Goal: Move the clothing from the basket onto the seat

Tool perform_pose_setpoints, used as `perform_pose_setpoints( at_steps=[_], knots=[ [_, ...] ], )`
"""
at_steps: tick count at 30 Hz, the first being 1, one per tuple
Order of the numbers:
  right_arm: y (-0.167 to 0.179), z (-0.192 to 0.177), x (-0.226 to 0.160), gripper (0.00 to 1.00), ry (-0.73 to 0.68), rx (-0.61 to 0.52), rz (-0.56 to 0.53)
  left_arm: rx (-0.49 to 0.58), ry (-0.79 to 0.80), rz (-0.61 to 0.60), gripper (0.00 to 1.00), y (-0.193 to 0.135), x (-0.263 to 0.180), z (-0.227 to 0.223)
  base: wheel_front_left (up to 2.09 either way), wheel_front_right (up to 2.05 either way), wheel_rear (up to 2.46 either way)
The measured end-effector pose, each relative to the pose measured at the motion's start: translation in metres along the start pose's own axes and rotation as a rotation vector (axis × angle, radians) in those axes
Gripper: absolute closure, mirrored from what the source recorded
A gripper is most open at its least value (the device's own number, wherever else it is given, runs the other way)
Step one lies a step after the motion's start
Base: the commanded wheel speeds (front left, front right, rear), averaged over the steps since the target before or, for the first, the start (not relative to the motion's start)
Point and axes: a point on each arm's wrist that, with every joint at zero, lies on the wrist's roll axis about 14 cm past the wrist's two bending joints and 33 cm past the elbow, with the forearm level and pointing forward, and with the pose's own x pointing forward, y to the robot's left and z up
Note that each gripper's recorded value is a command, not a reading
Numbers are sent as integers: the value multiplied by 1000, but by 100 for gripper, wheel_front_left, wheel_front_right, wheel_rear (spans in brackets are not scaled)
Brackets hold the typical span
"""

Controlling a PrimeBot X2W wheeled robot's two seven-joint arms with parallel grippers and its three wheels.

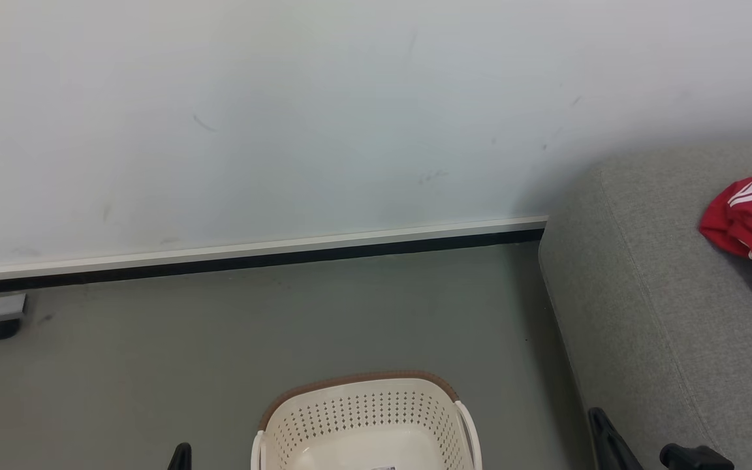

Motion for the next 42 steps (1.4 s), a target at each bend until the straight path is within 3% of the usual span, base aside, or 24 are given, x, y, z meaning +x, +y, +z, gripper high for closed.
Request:
perform_pose_setpoints(
  at_steps=[25, 42],
  knots=[
    [-29, 4, 0, 100, -52, 457, -72, -399, 97, 87, 100, 15, 9, -16, 0, 0, 0],
    [-46, 11, 2, 100, -105, 692, -101, -616, 121, 101, 100, 16, 18, -19, 0, 0, 0]
  ],
)
